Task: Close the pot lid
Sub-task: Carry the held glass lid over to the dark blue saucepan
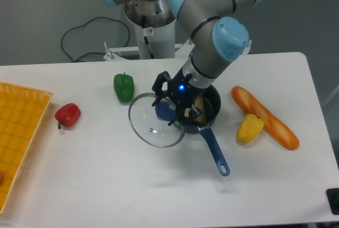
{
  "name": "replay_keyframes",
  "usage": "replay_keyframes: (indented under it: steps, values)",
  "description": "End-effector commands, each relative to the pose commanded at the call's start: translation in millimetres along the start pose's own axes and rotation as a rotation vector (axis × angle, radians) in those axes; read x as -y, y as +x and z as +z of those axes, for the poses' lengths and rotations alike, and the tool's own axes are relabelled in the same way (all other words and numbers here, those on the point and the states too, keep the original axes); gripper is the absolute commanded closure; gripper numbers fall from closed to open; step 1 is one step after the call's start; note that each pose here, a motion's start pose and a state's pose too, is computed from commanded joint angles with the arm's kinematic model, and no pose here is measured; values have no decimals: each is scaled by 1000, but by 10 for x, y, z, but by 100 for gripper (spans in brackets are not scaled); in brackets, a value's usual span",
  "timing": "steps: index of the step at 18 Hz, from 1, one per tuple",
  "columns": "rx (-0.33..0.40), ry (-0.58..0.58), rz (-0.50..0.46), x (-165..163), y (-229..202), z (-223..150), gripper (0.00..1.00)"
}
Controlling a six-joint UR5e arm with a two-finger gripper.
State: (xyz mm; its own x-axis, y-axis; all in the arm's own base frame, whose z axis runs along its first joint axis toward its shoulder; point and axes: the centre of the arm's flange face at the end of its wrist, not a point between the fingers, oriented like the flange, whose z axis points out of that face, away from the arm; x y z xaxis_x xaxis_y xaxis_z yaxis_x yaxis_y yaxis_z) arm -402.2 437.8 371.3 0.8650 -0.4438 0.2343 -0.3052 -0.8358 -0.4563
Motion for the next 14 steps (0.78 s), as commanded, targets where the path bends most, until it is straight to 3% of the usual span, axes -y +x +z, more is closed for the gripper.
replay_keyframes:
  steps: [8, 14]
  values:
    - [-36, 14, 180, -427, -96, -73, 45]
    - [-70, 33, 245, -745, -129, -47, 44]
